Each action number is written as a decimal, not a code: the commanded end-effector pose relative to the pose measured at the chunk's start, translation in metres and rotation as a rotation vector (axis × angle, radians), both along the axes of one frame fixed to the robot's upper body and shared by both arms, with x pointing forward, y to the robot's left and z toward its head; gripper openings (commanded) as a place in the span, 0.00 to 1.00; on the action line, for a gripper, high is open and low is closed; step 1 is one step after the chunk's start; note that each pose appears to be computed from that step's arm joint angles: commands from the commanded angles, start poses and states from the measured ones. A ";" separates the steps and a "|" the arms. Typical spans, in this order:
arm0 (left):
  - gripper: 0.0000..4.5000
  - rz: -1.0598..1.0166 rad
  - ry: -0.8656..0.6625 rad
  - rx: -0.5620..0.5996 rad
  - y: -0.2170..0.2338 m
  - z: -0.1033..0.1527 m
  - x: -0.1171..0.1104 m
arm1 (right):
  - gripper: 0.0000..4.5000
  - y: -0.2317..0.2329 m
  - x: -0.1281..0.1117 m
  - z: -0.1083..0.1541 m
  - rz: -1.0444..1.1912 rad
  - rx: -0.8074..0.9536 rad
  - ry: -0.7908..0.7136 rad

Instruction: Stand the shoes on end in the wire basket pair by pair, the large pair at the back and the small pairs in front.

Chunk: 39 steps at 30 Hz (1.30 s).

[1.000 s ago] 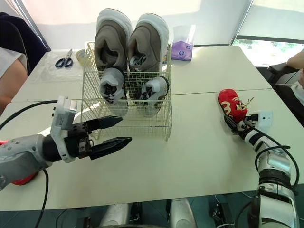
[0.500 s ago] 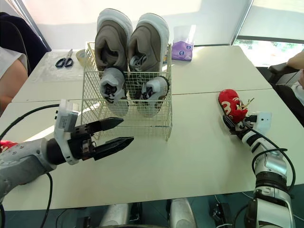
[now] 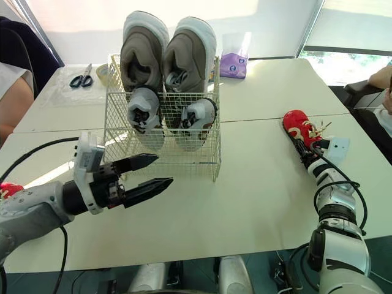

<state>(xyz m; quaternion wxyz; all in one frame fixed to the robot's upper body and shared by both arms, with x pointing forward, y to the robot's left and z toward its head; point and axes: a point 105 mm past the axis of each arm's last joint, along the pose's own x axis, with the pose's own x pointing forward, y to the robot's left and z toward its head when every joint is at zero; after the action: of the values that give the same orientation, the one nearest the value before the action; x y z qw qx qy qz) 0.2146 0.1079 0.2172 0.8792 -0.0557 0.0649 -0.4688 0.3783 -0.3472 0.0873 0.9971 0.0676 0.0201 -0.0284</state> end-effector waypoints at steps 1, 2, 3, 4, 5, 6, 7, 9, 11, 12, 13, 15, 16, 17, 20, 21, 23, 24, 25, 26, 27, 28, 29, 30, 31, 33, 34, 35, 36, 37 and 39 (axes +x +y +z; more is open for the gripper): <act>1.00 0.035 -0.093 -0.035 0.013 0.030 0.002 | 0.42 -0.003 0.005 0.017 -0.026 -0.015 -0.060; 1.00 0.058 -0.119 -0.062 0.019 0.039 0.005 | 0.42 -0.007 0.007 0.032 -0.048 -0.025 -0.106; 1.00 0.088 -0.142 -0.078 0.025 0.047 0.009 | 0.42 -0.012 0.009 0.050 -0.073 -0.031 -0.162; 1.00 0.118 -0.154 -0.101 0.033 0.056 0.014 | 0.42 -0.016 0.013 0.083 -0.089 -0.050 -0.250; 1.00 0.114 -0.162 -0.121 0.039 0.064 0.016 | 0.42 -0.017 0.017 0.128 -0.087 -0.086 -0.359; 1.00 0.091 -0.159 -0.141 0.042 0.071 0.016 | 0.42 -0.012 0.018 0.171 -0.064 -0.124 -0.464; 1.00 0.071 -0.154 -0.154 0.044 0.075 0.015 | 0.42 -0.007 0.017 0.197 -0.046 -0.149 -0.527; 1.00 0.069 -0.169 -0.161 0.053 0.085 0.017 | 0.42 0.017 0.013 0.261 0.053 -0.222 -0.675; 1.00 0.134 -0.228 -0.155 0.070 0.100 0.027 | 0.42 0.060 -0.001 0.318 0.255 -0.301 -0.813; 1.00 0.149 -0.241 -0.153 0.074 0.104 0.030 | 0.42 0.070 -0.005 0.328 0.306 -0.319 -0.837; 1.00 0.133 -0.247 -0.245 0.081 0.119 0.027 | 0.42 0.100 -0.013 0.337 0.461 -0.360 -0.853; 1.00 0.075 -0.246 -0.433 0.092 0.145 0.018 | 0.42 0.154 -0.032 0.341 0.736 -0.410 -0.858; 1.00 0.054 -0.245 -0.484 0.096 0.152 0.015 | 0.42 0.171 -0.039 0.340 0.825 -0.425 -0.855; 1.00 0.041 -0.245 -0.498 0.096 0.154 0.013 | 0.42 0.184 -0.046 0.338 0.888 -0.438 -0.850; 1.00 0.000 -0.245 -0.475 0.084 0.155 0.011 | 0.42 0.225 -0.062 0.330 1.050 -0.491 -0.859; 1.00 -0.015 -0.252 -0.476 0.080 0.157 0.010 | 0.42 0.234 -0.065 0.327 1.081 -0.508 -0.863; 1.00 -0.035 -0.258 -0.486 0.076 0.159 0.008 | 0.42 0.250 -0.071 0.317 1.142 -0.572 -0.858; 1.00 -0.048 -0.257 -0.488 0.074 0.160 0.007 | 0.42 0.256 -0.075 0.313 1.175 -0.582 -0.856; 1.00 -0.054 -0.255 -0.487 0.072 0.159 0.006 | 0.42 0.261 -0.078 0.308 1.204 -0.614 -0.850; 1.00 -0.056 -0.253 -0.486 0.071 0.158 0.006 | 0.42 0.265 -0.079 0.303 1.219 -0.643 -0.845; 1.00 -0.051 -0.250 -0.484 0.071 0.157 0.007 | 0.42 0.266 -0.080 0.301 1.229 -0.646 -0.848; 1.00 -0.036 -0.248 -0.478 0.073 0.155 0.010 | 0.42 0.268 -0.082 0.300 1.247 -0.633 -0.850; 1.00 -0.024 -0.246 -0.472 0.074 0.153 0.013 | 0.42 0.271 -0.084 0.299 1.267 -0.624 -0.853; 1.00 -0.017 -0.246 -0.468 0.075 0.152 0.015 | 0.42 0.273 -0.086 0.298 1.282 -0.619 -0.855; 1.00 -0.025 -0.245 -0.470 0.074 0.151 0.016 | 0.42 0.277 -0.089 0.295 1.300 -0.628 -0.855; 1.00 -0.049 -0.239 -0.486 0.069 0.151 0.017 | 0.42 0.283 -0.091 0.289 1.318 -0.660 -0.855; 1.00 -0.058 -0.236 -0.489 0.067 0.151 0.018 | 0.42 0.285 -0.091 0.287 1.321 -0.672 -0.854; 1.00 -0.065 -0.231 -0.497 0.065 0.150 0.020 | 0.42 0.286 -0.091 0.286 1.321 -0.692 -0.855; 1.00 -0.073 -0.222 -0.505 0.063 0.148 0.021 | 0.42 0.288 -0.092 0.284 1.326 -0.708 -0.854; 1.00 -0.085 -0.208 -0.507 0.060 0.145 0.022 | 0.42 0.290 -0.093 0.282 1.330 -0.731 -0.858; 1.00 -0.101 -0.168 -0.499 0.054 0.137 0.026 | 0.42 0.294 -0.095 0.281 1.330 -0.754 -0.872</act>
<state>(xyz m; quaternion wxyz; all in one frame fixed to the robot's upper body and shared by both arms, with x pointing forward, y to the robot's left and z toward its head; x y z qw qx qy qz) 0.2430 0.1667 0.3532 0.8185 -0.2392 -0.1250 -0.5072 0.2947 -0.0559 0.3578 0.6992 -0.2693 -0.3036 0.5886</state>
